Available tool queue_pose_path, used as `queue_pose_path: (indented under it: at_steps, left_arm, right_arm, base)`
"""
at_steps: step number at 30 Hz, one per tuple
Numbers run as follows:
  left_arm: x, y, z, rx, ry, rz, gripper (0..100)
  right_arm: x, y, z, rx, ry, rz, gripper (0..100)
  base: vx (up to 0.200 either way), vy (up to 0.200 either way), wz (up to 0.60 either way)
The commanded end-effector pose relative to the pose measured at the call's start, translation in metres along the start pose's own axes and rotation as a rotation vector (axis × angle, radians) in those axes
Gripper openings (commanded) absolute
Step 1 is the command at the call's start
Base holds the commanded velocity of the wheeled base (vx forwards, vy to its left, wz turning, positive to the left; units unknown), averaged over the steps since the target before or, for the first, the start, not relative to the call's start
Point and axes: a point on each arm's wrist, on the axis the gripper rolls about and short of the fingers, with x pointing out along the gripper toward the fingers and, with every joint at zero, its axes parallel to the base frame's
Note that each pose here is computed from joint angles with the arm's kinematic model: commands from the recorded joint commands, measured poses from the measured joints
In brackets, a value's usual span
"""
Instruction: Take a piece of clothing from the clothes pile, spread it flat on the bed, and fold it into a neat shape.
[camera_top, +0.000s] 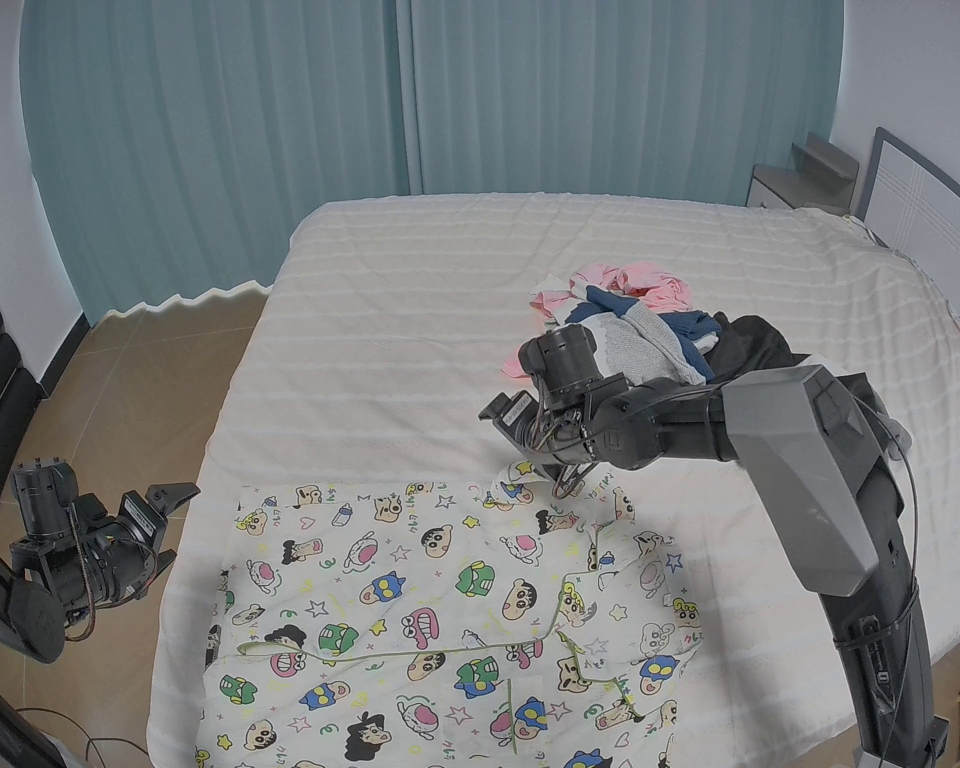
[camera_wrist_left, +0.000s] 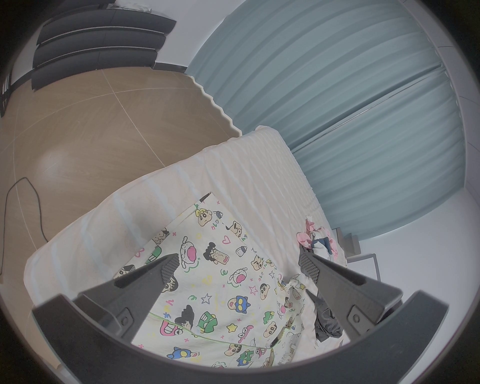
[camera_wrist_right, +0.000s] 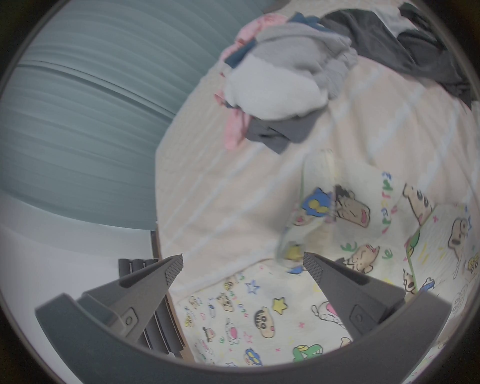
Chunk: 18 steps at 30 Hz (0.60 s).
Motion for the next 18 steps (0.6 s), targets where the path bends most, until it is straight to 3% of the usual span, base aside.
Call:
queue_pose_path:
  at_steps: [1, 6, 9, 12, 13, 14, 15, 16, 18]
  left_arm:
    - [0.000, 0.000, 0.000, -0.001, 0.002, 0.002, 100]
    - [0.000, 0.000, 0.000, -0.001, 0.001, 0.001, 100]
    - [0.000, 0.000, -0.001, -0.001, 0.003, 0.001, 100]
    - [-0.002, 0.003, -0.004, 0.001, 0.029, -0.003, 100]
    - [-0.002, 0.003, -0.004, 0.001, 0.029, -0.003, 100]
    - [-0.005, 0.003, -0.006, 0.005, 0.051, -0.020, 100]
    - [-0.005, 0.003, -0.006, 0.005, 0.051, -0.020, 100]
    - [-0.018, 0.001, -0.012, 0.033, 0.112, -0.103, 100]
    - [-0.026, 0.002, -0.018, 0.092, 0.151, -0.140, 100]
  right_arm:
    - [-0.041, 0.033, 0.022, -0.016, -0.068, 0.117, 100]
    - [-0.061, 0.045, 0.033, -0.049, -0.130, 0.145, 100]
    - [-0.064, 0.045, 0.031, -0.069, -0.134, 0.117, 100]
    - [-0.063, 0.028, 0.022, -0.127, -0.058, -0.058, 100]
    - [-0.063, 0.028, 0.022, -0.127, -0.058, -0.058, 100]
    - [-0.065, 0.019, 0.018, -0.146, -0.012, -0.156, 100]
    - [-0.065, 0.019, 0.018, -0.146, -0.012, -0.156, 100]
    - [-0.079, 0.005, 0.011, -0.182, 0.050, -0.340, 100]
    - [-0.088, 0.002, 0.004, -0.212, 0.082, -0.418, 100]
  base:
    - [0.000, 0.000, 0.00]
    - [0.000, 0.000, 0.00]
    - [0.000, 0.000, 0.00]
    - [0.000, 0.000, 0.00]
    - [0.000, 0.000, 0.00]
    - [0.000, 0.000, 0.00]
    - [0.000, 0.000, 0.00]
    - [0.000, 0.000, 0.00]
    - [0.000, 0.000, 0.00]
